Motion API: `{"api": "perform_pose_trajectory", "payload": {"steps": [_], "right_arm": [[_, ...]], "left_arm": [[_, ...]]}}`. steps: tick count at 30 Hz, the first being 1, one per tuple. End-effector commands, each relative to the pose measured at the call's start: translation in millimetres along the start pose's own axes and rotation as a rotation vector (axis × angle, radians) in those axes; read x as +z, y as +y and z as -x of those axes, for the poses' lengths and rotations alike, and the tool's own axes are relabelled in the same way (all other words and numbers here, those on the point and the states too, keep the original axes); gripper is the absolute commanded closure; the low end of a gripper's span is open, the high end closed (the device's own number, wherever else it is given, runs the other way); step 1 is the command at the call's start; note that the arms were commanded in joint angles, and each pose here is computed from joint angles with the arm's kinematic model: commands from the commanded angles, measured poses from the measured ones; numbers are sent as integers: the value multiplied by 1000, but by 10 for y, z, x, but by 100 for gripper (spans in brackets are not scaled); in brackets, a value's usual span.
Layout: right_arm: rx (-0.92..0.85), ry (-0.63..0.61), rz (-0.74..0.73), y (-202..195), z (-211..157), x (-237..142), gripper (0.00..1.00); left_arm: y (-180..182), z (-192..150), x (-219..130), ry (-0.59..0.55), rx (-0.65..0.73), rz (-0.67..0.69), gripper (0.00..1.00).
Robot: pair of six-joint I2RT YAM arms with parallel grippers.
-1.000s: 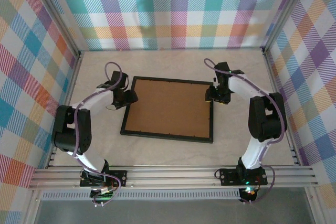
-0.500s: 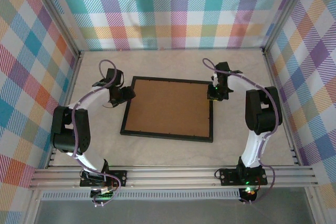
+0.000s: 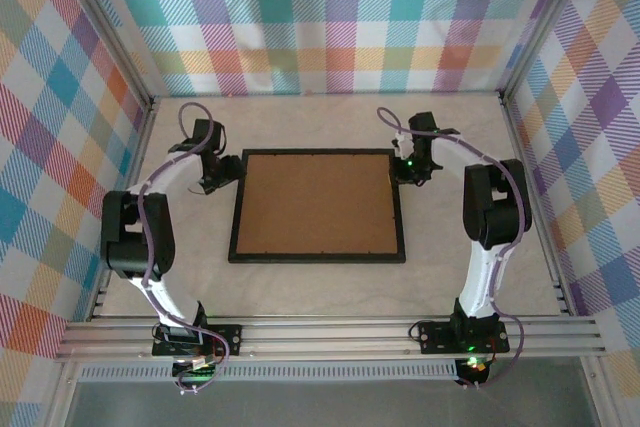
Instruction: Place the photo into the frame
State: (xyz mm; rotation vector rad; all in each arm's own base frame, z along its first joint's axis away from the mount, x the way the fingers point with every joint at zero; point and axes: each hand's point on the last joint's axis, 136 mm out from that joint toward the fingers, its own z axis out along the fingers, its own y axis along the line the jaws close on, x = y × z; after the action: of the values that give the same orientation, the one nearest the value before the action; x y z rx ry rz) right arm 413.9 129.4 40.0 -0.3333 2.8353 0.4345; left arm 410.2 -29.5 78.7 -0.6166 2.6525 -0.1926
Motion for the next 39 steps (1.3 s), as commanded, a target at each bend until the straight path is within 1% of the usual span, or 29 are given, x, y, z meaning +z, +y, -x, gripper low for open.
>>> {"api": "perform_pose_trajectory", "payload": {"steps": [1, 7, 10, 18, 21, 32, 39], "right_arm": [[-132, 54, 53, 66, -40, 160, 84], [-171, 53, 66, 82, 148, 174, 83], [-173, 52, 62, 73, 215, 178, 81], [-164, 68, 57, 62, 201, 184, 80], [-161, 71, 57, 60, 191, 186, 80], [-145, 70, 65, 74, 173, 209, 79], [-142, 81, 70, 84, 141, 272, 79]], "left_arm": [[64, -11, 32, 47, 23, 32, 31], [192, -138, 33, 77, 31, 76, 30], [255, -238, 54, 109, 28, 97, 31], [374, -503, 100, 180, 7, 120, 33], [422, -552, 88, 172, 6, 130, 32], [391, -354, 70, 117, -1, 129, 32], [293, -418, 147, 147, 12, 63, 32]]}}
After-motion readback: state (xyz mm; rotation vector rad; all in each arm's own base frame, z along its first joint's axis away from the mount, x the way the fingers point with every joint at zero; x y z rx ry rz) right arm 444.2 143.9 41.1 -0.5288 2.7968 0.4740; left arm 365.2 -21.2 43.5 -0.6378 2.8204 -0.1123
